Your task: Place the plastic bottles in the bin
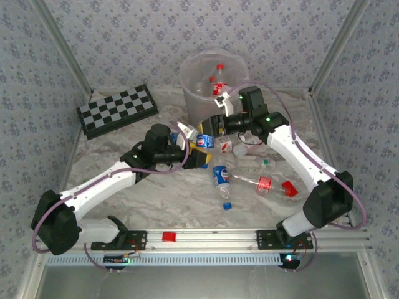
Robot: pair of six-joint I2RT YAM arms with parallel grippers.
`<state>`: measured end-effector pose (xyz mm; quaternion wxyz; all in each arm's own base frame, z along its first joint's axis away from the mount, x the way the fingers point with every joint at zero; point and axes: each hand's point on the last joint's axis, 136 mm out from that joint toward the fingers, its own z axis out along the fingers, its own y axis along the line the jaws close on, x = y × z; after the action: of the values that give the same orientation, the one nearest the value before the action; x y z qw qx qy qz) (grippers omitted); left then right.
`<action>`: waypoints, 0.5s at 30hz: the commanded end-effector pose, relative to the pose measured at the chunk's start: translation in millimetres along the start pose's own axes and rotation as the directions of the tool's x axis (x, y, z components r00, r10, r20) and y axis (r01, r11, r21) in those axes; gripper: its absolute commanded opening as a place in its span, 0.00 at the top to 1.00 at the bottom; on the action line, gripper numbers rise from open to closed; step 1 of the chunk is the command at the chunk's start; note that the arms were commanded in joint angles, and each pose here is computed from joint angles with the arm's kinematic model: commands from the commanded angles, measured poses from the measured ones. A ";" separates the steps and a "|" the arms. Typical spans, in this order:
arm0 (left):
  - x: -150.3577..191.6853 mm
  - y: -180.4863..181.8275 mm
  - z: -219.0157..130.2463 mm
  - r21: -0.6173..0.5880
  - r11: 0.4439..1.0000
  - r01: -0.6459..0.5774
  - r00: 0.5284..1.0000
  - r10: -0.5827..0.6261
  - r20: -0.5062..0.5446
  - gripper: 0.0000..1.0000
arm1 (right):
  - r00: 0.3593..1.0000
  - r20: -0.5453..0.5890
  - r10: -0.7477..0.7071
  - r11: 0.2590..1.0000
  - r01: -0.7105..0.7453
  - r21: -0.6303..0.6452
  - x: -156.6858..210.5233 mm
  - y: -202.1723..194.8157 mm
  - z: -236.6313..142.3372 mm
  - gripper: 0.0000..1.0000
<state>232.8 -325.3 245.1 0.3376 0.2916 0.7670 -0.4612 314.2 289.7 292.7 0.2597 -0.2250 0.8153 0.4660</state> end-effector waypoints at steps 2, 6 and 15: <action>-20.2 -12.8 -10.4 0.005 0.999 -0.050 0.997 0.049 0.062 0.59 | 0.998 0.043 -0.038 0.999 0.039 -0.013 -17.9 15.8 -11.7 0.41; -20.7 -6.5 -19.0 -0.059 0.997 -0.047 0.996 0.051 0.069 0.12 | 0.993 0.073 -0.090 0.996 0.090 0.004 -36.8 26.6 -27.9 0.46; -4.6 40.1 -68.5 -0.387 0.916 0.104 0.991 -0.064 0.115 0.00 | 0.911 0.345 -0.227 0.971 0.183 0.155 -140.9 46.2 -114.6 0.50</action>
<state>237.2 -280.9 273.2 0.4087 0.2284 0.7882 -0.3995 350.1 245.6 436.8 0.4214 -0.2301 0.7573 0.4427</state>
